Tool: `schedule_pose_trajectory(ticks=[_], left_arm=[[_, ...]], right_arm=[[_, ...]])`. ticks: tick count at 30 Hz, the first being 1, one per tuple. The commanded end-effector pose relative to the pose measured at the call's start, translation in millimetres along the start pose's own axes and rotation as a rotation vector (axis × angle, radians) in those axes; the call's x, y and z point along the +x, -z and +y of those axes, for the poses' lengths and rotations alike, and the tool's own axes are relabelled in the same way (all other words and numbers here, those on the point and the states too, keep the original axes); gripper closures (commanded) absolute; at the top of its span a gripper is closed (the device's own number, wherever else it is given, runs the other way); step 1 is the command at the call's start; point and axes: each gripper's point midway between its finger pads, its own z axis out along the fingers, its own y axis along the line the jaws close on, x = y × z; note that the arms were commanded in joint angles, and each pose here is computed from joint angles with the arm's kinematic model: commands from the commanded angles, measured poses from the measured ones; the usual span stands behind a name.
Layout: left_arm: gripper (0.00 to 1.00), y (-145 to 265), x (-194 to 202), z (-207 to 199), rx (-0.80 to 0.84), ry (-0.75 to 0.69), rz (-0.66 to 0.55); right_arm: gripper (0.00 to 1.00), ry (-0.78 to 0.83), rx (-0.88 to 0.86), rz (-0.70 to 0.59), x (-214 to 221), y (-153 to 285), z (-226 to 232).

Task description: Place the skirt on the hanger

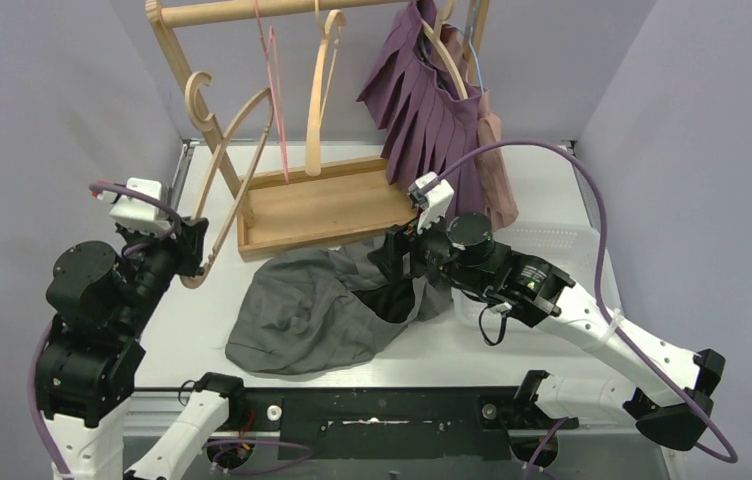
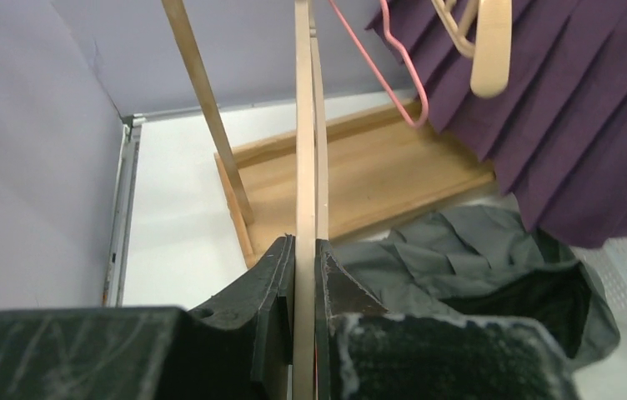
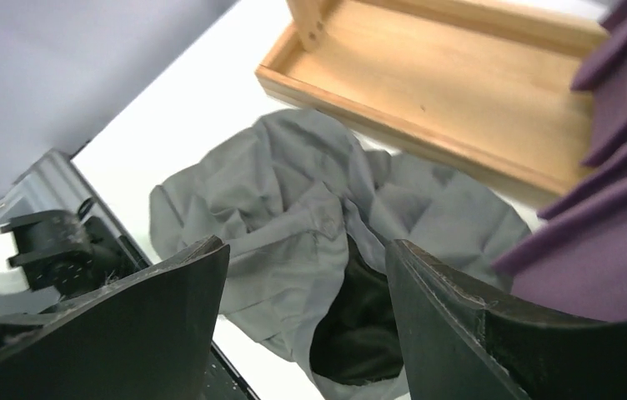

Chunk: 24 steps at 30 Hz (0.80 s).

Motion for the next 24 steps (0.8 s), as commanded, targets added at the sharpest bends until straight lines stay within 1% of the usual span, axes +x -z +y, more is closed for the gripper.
schedule_pose_trajectory(ticks=[1,5,6,10,16,20,24], left_arm=[[1.00,24,30,-5,0.042,-0.027,0.104],[1.00,39,74,-1,-0.005,0.038,0.263],[1.00,42,78,-1,-0.003,0.048,0.271],[1.00,58,69,-21,0.123,0.048,0.237],[1.00,81,56,-70,0.434,0.039,0.204],[1.00,95,64,-88,0.552,0.070,0.219],[1.00,118,48,-108,0.713,0.059,0.125]], right_arm=[[0.29,0.145,-0.252,-0.205,-62,35,47],[0.27,0.180,-0.360,-0.285,-81,51,66],[0.26,0.183,-0.375,-0.302,-85,53,69],[0.26,0.193,-0.416,-0.312,-88,49,78],[0.25,0.198,-0.417,-0.336,-99,45,82],[0.15,0.184,-0.425,-0.382,-111,42,87],[0.10,0.203,-0.481,-0.381,-121,32,103]])
